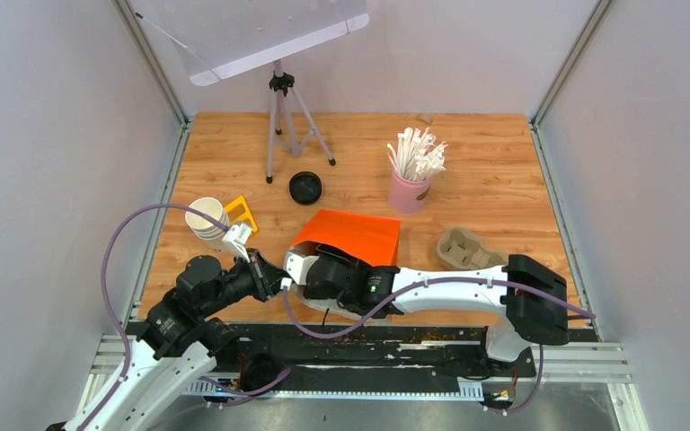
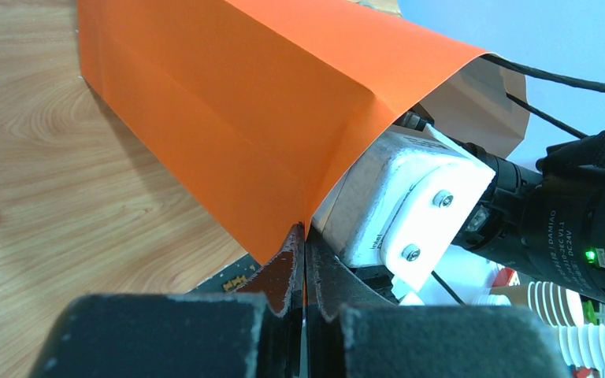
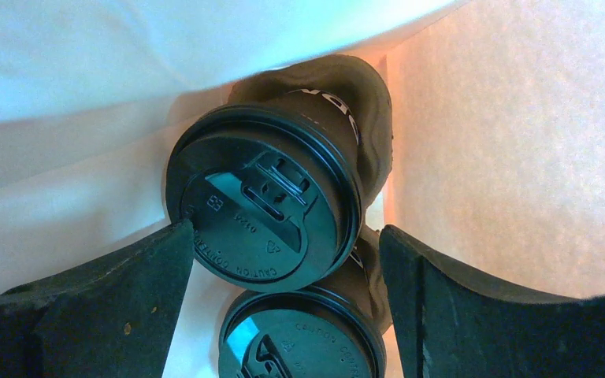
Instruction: Pack the takeout coffee
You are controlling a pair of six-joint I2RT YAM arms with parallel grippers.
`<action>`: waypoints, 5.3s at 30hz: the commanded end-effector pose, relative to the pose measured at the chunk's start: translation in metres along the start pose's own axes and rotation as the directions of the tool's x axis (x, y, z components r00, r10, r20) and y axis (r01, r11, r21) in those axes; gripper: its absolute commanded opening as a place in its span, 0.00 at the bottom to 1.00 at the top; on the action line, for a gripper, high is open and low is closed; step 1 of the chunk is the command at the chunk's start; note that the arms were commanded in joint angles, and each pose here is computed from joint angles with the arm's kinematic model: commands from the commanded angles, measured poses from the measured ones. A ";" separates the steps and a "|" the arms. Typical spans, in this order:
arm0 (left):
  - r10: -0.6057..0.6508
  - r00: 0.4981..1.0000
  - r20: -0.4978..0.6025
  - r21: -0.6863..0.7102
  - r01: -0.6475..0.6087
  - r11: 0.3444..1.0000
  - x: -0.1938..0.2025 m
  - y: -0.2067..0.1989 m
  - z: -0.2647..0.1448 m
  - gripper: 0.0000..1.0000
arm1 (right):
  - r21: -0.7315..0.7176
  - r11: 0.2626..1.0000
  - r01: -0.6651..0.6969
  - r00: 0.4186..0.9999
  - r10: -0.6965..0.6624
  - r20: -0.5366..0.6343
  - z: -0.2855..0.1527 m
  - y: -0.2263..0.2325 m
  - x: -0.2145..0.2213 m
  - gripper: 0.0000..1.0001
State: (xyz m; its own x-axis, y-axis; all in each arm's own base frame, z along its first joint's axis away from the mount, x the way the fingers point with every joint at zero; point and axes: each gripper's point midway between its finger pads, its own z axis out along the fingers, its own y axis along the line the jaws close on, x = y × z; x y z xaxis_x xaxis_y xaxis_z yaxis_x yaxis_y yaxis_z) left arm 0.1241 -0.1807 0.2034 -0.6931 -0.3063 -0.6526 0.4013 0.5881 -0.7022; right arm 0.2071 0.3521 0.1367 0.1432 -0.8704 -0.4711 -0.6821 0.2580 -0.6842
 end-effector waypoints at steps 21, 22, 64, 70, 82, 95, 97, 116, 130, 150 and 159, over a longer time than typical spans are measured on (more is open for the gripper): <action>0.007 1.000 0.031 0.034 -0.008 0.999 -0.009 -0.011 -0.004 0.00 | -0.041 0.994 -0.097 0.992 0.100 0.081 -0.028 -0.025 -0.027 0.99; 0.007 1.000 0.030 0.035 -0.008 0.999 -0.009 -0.011 -0.004 0.00 | -0.046 0.994 -0.097 0.991 0.101 0.083 -0.029 -0.025 -0.027 0.98; -0.001 0.999 0.036 0.029 0.000 1.000 -0.014 -0.016 -0.011 0.00 | 0.000 0.989 -0.149 0.973 0.147 0.178 -0.002 -0.029 -0.057 0.23; 0.001 0.999 0.036 0.031 -0.002 1.000 -0.016 -0.018 -0.009 0.00 | 0.018 0.985 -0.169 0.969 0.163 0.186 0.011 -0.028 -0.054 0.22; 0.002 1.000 0.031 0.035 -0.003 0.999 -0.016 -0.019 -0.010 0.00 | 0.023 0.978 -0.209 0.966 0.202 0.160 0.018 -0.022 -0.044 0.22; -0.018 0.999 0.048 0.036 0.016 0.999 -0.021 -0.022 -0.008 0.00 | 0.001 0.965 -0.264 0.947 0.259 0.189 0.022 -0.029 -0.059 0.22; -0.018 0.998 0.054 0.030 0.017 0.999 -0.023 -0.022 -0.008 0.00 | -0.008 0.964 -0.264 0.947 0.261 0.187 0.018 -0.031 -0.060 0.23; -0.013 0.997 0.081 -0.043 0.017 0.999 -0.039 -0.021 -0.013 0.00 | -0.138 0.931 -0.337 0.913 0.359 0.193 -0.058 -0.058 -0.055 0.26; -0.065 0.993 0.101 -0.119 0.077 0.990 -0.059 -0.025 -0.013 0.00 | -0.224 0.878 -0.422 0.820 0.475 0.318 -0.105 -0.096 -0.090 0.31; -0.234 0.962 0.140 -0.304 0.266 0.915 -0.078 -0.017 -0.012 0.00 | -0.071 0.756 -0.651 0.678 0.621 0.393 -0.142 -0.211 -0.073 0.38; -0.305 0.940 0.153 -0.367 0.341 0.865 -0.074 -0.008 -0.012 0.00 | 0.021 0.684 -0.729 0.652 0.686 0.322 -0.118 -0.233 -0.033 0.44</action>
State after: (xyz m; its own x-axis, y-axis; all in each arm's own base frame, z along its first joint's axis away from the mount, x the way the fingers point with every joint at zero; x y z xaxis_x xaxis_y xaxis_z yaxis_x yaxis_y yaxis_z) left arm 0.1622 -0.1595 0.2556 -0.7075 -0.5321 -0.4651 -0.0474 0.6923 -0.7200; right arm 0.2628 0.2843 0.3757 -0.1003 -0.2890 -0.9521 -0.6119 0.7725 -0.1701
